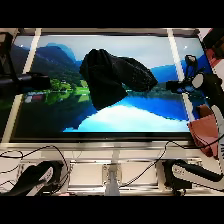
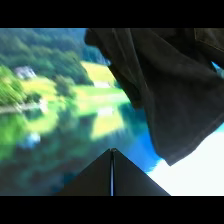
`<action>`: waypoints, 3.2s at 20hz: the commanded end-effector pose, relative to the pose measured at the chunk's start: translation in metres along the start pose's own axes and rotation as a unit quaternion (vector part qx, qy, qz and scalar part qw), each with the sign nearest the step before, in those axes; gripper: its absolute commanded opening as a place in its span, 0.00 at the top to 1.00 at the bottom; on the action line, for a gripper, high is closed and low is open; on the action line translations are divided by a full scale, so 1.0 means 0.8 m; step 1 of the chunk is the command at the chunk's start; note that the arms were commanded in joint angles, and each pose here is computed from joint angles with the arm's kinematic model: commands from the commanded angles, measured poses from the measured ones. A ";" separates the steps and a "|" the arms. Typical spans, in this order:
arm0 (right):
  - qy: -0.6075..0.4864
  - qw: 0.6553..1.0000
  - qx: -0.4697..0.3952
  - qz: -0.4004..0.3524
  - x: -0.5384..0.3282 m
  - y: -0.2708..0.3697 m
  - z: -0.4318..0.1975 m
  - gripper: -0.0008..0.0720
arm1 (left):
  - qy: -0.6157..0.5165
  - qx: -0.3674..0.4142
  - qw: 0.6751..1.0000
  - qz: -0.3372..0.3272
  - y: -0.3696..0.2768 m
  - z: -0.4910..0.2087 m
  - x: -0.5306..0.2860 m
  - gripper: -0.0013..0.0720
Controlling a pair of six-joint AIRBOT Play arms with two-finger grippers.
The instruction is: Fold the clothes and pants, and hang the long-sleeved shirts on hangers.
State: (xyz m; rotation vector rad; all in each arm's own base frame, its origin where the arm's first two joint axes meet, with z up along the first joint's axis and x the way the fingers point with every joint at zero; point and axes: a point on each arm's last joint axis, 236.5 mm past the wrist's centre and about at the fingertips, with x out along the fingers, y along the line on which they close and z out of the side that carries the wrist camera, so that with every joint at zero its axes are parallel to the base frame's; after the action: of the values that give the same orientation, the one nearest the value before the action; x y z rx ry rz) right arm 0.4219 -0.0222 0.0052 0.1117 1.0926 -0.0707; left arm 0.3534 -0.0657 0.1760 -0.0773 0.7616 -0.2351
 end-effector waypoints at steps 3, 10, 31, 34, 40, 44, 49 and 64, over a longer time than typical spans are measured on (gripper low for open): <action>-0.023 0.997 0.064 0.032 0.053 0.016 0.016 0.83 | 0.026 -0.084 0.996 -0.021 -0.004 -0.077 0.043 0.95; -0.014 0.966 0.237 0.099 0.104 0.010 0.036 0.37 | 0.066 -0.135 0.987 -0.050 -0.018 -0.134 0.072 0.95; -0.004 0.905 0.360 0.226 0.198 0.076 0.072 0.28 | 0.030 -0.135 0.988 -0.066 -0.041 -0.111 0.133 0.95; -0.023 0.908 0.356 0.221 0.202 0.084 0.082 0.39 | 0.029 -0.136 0.988 -0.063 -0.040 -0.112 0.141 0.95; -0.049 0.910 0.357 0.207 0.205 0.077 0.093 0.87 | 0.067 -0.144 0.986 -0.054 -0.035 -0.137 0.169 0.93; -0.053 0.913 0.347 0.207 0.201 0.077 0.095 0.93 | 0.068 -0.206 0.974 -0.073 -0.044 -0.137 0.190 0.01; -0.081 0.940 0.264 0.202 0.176 0.077 0.108 0.93 | 0.118 -0.236 0.960 -0.096 -0.092 -0.180 0.234 0.03; -0.134 0.960 0.163 0.182 0.090 0.072 0.142 0.93 | 0.013 -0.266 0.962 -0.057 -0.124 -0.178 0.317 0.95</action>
State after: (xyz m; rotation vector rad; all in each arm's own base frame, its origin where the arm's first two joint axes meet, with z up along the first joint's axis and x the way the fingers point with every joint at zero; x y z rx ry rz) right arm 0.5664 0.0242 -0.0197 0.6672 0.7772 0.0504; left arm 0.3846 -0.2329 -0.0992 -0.5781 0.9743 -0.2028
